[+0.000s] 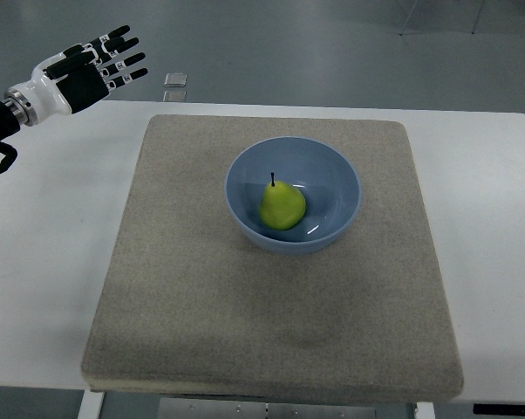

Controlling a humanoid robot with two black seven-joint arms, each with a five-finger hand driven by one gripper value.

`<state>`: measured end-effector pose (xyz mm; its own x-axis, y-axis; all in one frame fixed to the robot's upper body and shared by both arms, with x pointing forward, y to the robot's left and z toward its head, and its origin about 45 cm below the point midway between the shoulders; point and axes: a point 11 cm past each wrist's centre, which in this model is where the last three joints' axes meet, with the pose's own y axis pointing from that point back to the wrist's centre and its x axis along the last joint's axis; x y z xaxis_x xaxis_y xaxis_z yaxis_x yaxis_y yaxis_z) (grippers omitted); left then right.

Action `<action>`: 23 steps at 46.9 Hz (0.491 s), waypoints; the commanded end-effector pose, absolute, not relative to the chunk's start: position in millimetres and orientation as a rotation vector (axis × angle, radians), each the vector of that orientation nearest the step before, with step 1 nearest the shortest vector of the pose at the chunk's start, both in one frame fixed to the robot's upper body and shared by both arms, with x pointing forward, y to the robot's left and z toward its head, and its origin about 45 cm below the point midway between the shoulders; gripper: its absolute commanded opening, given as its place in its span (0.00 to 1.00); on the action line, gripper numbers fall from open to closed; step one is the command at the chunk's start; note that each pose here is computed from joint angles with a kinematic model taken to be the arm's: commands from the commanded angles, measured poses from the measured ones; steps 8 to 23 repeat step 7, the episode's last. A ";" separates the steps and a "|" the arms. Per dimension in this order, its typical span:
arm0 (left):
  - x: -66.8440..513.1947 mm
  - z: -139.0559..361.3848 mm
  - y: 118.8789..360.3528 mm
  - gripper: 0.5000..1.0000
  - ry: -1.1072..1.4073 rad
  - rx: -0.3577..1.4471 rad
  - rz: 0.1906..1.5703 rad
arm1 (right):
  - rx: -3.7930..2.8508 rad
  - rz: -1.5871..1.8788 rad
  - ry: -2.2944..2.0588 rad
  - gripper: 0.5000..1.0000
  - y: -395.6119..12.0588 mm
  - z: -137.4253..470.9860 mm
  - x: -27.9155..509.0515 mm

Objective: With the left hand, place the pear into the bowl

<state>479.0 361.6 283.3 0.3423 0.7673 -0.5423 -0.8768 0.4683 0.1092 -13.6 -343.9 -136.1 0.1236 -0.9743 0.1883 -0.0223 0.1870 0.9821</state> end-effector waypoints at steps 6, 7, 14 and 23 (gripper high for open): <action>478.9 283.7 362.5 0.99 0.577 -0.216 1.081 | 1.140 -0.976 -1.195 0.85 -341.5 -136.4 -16.0; 478.9 283.7 362.5 0.99 0.577 -0.216 1.081 | 1.142 -0.979 -1.195 0.85 -340.4 -136.6 -16.0; 478.9 283.7 362.5 0.99 0.577 -0.216 1.081 | 1.142 -0.979 -1.195 0.85 -340.4 -136.6 -16.0; 478.9 283.7 362.5 0.99 0.577 -0.216 1.081 | 1.142 -0.979 -1.195 0.85 -340.4 -136.6 -16.0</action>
